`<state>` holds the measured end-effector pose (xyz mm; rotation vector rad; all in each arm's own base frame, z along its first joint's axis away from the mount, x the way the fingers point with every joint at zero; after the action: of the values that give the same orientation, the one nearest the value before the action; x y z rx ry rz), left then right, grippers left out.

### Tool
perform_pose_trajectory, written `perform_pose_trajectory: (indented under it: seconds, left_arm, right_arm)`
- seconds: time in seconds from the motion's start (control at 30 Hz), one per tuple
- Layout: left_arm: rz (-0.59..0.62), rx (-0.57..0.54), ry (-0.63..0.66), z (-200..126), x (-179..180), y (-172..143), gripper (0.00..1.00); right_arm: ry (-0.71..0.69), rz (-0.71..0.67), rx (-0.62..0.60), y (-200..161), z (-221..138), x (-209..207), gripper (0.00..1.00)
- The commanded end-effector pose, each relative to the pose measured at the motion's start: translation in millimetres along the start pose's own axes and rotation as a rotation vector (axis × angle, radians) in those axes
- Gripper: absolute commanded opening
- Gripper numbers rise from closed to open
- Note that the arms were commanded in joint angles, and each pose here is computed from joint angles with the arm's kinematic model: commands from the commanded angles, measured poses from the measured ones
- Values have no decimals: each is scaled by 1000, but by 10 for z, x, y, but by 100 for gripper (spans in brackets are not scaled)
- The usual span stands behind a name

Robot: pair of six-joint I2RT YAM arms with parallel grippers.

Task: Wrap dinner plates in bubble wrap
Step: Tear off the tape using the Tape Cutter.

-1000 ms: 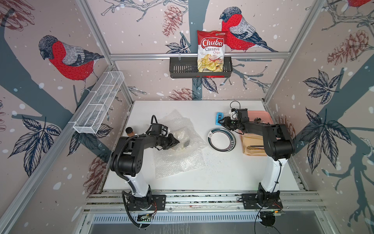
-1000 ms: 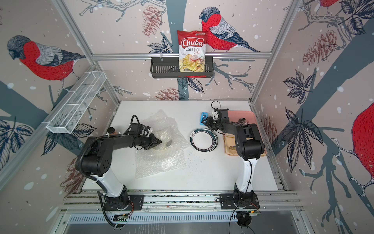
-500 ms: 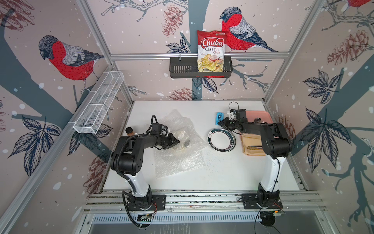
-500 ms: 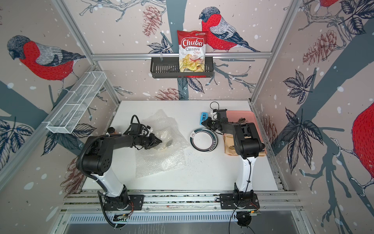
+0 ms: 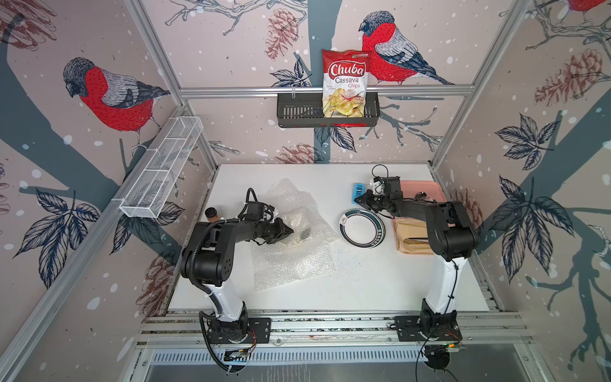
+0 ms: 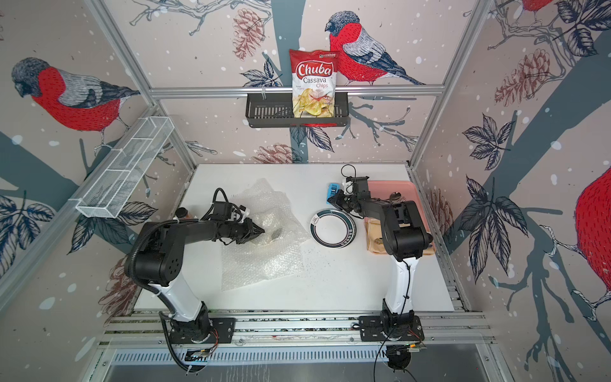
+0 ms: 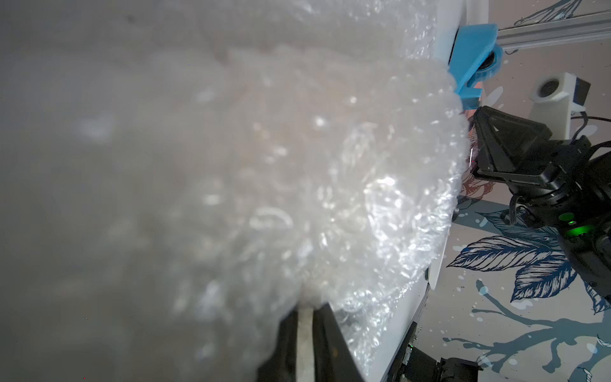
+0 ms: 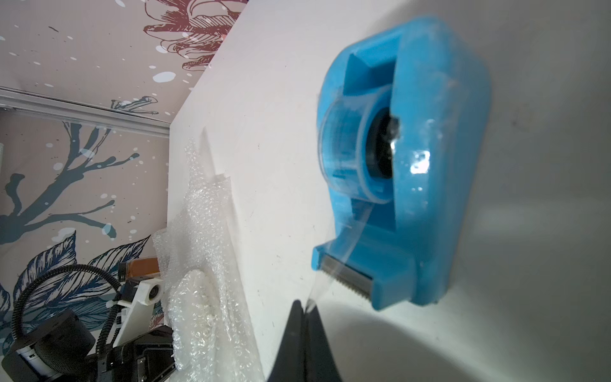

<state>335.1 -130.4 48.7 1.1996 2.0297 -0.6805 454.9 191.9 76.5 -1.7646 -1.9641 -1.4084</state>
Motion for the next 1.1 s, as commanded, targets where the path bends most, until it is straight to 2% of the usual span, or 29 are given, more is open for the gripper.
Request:
perform_pose_trajectory:
  seconds: [0.0, 0.43, 0.6, 0.7, 0.9, 0.97, 1.07]
  left_arm:
    - [-57, -37, 144, -9, 306, 0, 14]
    - [-56, -43, 134, -31, 271, 23, 14]
    - [-52, -48, 135, -45, 264, 32, 14]
    - [-51, -46, 137, -47, 272, 23, 14]
    - [-48, -51, 138, -58, 278, 8, 14]
    - [-46, -54, 139, -64, 278, 10, 14]
    - [-42, -57, 138, -74, 273, -1, 14]
  right_arm:
    - [-49, 25, 62, -138, 49, -100, 3]
    - [-420, 53, 226, -528, 7, -669, 0]
    - [-430, 21, 179, -433, -118, -595, 0]
    - [-382, -22, 95, -157, -230, -386, 0]
    - [-118, -132, -112, 386, -516, 395, 0]
    - [-22, -184, -127, 477, -559, 688, 0]
    - [89, -250, -75, 461, -525, 1048, 0]
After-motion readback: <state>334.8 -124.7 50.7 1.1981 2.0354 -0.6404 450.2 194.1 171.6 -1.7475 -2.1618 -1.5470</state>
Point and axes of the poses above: each gripper's point midway between its finger pads, its own z axis out along the fingers, its own x axis along the line the jaws close on, y = z × x, the point moved 3 cm from there along -z, back along the fingers, and after that the axes turned 14 degrees about -z, right-handed, at the moved point
